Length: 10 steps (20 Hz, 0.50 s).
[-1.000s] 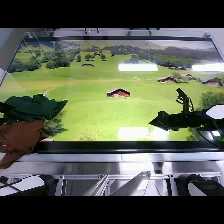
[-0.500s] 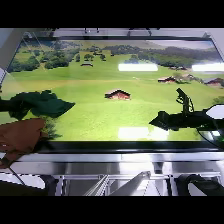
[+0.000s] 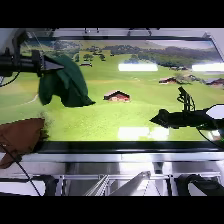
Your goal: Fold the shirts.
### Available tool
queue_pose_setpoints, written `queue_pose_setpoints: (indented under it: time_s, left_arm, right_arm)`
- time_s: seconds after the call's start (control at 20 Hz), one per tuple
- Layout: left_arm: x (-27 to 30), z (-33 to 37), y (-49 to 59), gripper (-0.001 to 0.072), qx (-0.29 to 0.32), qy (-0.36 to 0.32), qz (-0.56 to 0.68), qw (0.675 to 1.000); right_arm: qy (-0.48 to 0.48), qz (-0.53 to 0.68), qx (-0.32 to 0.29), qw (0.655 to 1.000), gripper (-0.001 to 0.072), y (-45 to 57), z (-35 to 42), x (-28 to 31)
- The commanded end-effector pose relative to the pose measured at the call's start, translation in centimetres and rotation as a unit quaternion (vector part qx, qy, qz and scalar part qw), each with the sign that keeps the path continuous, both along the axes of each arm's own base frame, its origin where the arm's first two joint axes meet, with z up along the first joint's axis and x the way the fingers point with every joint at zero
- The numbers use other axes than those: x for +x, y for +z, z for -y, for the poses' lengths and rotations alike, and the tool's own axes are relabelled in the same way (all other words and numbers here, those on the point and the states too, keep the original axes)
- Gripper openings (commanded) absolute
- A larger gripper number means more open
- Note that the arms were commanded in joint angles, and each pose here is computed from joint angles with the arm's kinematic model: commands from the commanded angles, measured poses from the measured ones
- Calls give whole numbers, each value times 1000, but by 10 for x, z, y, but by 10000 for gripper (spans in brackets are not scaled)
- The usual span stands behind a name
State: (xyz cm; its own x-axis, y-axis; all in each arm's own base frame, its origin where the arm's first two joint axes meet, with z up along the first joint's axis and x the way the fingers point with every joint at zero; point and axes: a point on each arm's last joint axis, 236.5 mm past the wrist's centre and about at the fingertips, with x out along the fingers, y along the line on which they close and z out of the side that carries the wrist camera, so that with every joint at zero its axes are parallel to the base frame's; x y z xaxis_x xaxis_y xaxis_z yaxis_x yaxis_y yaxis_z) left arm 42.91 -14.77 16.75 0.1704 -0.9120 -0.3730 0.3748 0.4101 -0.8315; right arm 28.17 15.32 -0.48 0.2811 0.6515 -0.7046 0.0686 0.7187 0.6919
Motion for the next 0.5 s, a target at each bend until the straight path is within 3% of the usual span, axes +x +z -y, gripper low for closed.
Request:
queue_pose_setpoints:
  time_s: [0.0,0.2,0.25,0.3,0.35,0.4,0.45]
  left_arm:
    - [-51,89,47,24,-23,-102,40,994]
    - [-83,150,9,25,25,-171,10,985]
    - [-86,155,-8,108,49,-179,-4,983]
    - [-87,159,-24,354,69,-184,-20,980]
    - [-87,160,-35,497,79,-189,-29,978]
    - [-84,161,-43,720,79,-188,-38,978]
    - [-79,159,-48,716,79,-181,-44,979]
  right_arm:
    - [-16,14,-6,1000,30,0,4,10]
    - [-16,14,-6,1000,30,0,4,10]
    - [-16,14,-6,1000,30,0,4,10]
    - [-16,14,-6,1000,30,0,4,10]
    - [-16,12,-6,1000,30,-1,4,9]
    - [-15,11,-6,1000,30,-2,4,9]
    - [-16,12,-6,1000,30,-1,4,9]
